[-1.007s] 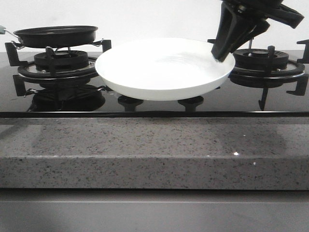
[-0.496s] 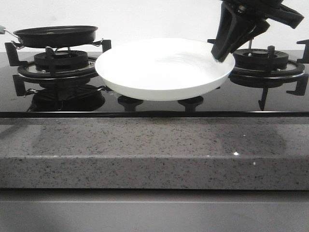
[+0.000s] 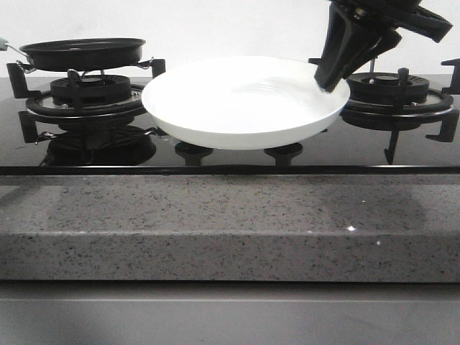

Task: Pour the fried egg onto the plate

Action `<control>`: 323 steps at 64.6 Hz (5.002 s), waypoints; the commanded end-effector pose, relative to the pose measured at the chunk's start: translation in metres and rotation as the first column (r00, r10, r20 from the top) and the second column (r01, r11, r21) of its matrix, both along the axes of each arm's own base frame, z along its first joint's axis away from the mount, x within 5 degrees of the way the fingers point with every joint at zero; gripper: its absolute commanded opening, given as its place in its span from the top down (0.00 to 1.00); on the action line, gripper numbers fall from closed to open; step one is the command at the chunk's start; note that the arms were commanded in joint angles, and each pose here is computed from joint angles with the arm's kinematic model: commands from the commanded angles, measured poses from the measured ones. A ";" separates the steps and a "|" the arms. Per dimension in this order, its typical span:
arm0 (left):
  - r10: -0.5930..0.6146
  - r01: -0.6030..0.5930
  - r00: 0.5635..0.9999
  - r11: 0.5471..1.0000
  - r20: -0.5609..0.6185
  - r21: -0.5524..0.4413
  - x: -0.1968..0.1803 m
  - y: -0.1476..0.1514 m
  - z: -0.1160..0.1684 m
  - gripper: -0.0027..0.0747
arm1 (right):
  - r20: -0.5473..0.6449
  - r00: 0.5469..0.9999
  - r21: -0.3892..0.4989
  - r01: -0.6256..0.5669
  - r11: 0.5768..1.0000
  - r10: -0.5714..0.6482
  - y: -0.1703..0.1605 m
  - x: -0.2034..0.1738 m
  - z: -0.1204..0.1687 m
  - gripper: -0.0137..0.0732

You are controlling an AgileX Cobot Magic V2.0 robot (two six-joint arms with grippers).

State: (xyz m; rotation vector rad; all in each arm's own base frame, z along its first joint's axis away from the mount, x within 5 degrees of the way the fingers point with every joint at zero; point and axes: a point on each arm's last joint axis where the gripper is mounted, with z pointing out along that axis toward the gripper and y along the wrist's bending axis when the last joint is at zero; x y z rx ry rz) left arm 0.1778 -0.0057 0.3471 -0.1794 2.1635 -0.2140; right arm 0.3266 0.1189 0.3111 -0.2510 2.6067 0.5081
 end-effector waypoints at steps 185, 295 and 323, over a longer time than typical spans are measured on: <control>-0.268 0.383 0.924 0.640 0.274 -0.666 0.128 -0.003 0.051 0.99 | 0.103 0.995 0.044 0.009 0.999 -0.013 -0.001 -0.004 0.025 0.92; -0.471 0.420 0.752 0.881 0.460 0.216 0.063 -0.093 0.099 0.99 | 0.103 0.995 0.044 0.009 0.999 -0.013 -0.001 -0.004 0.025 0.92; -0.072 0.186 0.972 0.819 0.225 -0.542 0.138 0.012 0.044 0.99 | 0.103 0.995 0.044 0.009 0.999 -0.013 -0.001 -0.004 0.025 0.92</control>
